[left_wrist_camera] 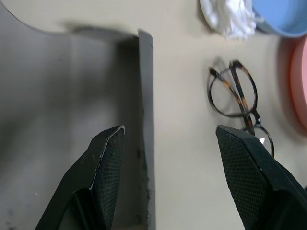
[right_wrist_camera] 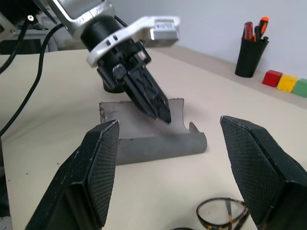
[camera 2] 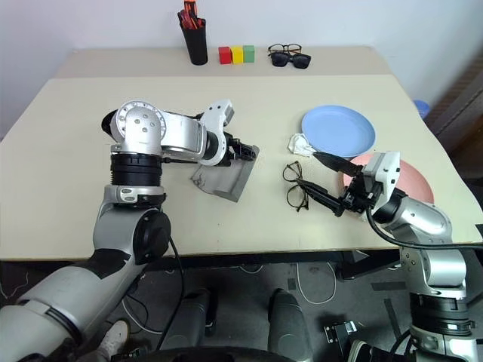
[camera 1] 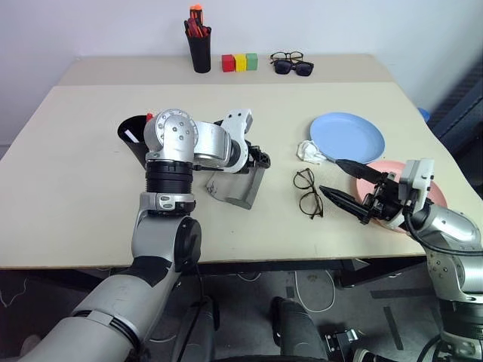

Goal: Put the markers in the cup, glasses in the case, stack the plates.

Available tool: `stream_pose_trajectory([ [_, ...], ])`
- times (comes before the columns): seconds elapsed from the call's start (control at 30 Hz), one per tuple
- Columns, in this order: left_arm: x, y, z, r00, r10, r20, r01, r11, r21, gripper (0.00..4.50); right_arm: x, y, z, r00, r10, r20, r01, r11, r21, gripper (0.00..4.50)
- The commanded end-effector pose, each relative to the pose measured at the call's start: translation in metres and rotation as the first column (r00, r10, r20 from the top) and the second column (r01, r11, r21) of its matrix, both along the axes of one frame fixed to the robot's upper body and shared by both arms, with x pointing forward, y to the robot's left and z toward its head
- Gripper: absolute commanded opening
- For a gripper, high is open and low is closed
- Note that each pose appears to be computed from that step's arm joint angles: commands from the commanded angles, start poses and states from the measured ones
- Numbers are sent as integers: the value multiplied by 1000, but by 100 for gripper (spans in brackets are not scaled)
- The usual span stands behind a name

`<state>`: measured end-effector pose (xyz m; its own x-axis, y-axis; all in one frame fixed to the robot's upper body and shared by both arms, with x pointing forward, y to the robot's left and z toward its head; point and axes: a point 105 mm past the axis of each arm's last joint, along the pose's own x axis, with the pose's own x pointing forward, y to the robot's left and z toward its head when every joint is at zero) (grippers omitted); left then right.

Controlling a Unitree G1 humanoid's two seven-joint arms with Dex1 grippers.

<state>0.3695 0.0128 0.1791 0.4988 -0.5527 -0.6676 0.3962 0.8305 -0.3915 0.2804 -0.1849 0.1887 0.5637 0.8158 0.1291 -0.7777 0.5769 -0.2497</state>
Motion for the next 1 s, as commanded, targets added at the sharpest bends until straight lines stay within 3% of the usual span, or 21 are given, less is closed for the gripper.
stream_pose_trajectory([
  [0.03,-5,-5,-1,999,-15,-39,14,1000,-19,307,-1,1,10,999,14,47,-14,1000,-4,342],
  [0.63,-12,0,-28,978,126,-168,-119,992,50,307,-3,-6,9,999,16,27,-15,1000,-19,342],
  [0.73,-12,-1,-29,978,124,-165,-115,991,64,225,-3,-5,9,999,15,29,-15,1000,-18,342],
  [0.83,-12,-3,-27,981,112,-160,-103,993,63,83,-3,-2,10,999,15,32,-14,1000,-17,342],
  [1.0,-13,-3,-29,983,95,-158,-85,994,69,83,-3,-2,12,999,8,37,-8,1000,-15,342],
])
